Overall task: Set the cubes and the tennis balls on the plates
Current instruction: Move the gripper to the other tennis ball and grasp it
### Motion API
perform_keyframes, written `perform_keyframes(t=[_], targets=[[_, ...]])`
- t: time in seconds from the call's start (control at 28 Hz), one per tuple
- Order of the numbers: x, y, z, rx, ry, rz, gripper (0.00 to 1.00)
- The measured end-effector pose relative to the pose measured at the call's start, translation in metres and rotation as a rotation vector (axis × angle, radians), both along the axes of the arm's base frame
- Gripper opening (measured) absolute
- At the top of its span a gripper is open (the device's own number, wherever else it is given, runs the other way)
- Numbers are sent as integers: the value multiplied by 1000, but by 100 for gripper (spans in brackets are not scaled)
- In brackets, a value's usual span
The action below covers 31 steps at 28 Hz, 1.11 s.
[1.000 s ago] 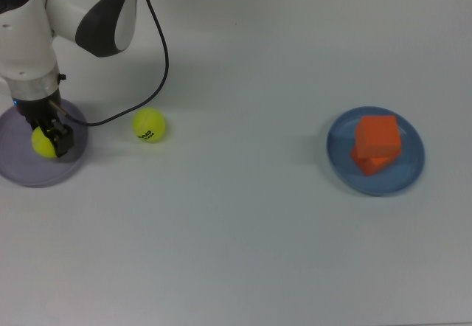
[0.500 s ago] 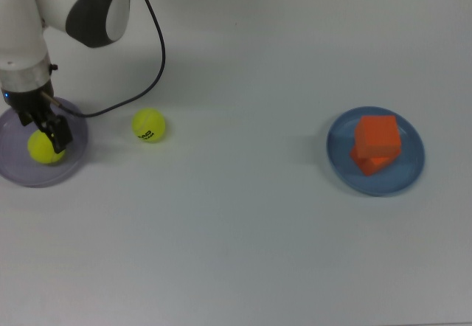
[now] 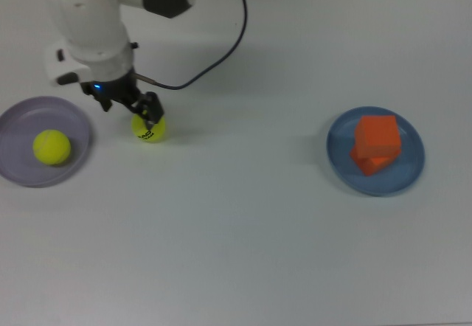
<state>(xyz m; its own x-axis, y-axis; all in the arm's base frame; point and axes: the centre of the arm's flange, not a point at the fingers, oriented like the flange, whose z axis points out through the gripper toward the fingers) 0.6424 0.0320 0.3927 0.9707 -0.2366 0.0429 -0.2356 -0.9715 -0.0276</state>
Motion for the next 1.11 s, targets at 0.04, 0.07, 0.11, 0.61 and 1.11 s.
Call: perform_keyframes(t=[0.04,0.07,0.11,0.61,1.11], targets=[[-2,6,-5,1,9,10,100],[-4,11,-9,2,18,17,100],[-6,15,-13,4,26,23,100],[-18,15,-37,4,79,24,100],[-16,14,-62,-12,80,20,98]])
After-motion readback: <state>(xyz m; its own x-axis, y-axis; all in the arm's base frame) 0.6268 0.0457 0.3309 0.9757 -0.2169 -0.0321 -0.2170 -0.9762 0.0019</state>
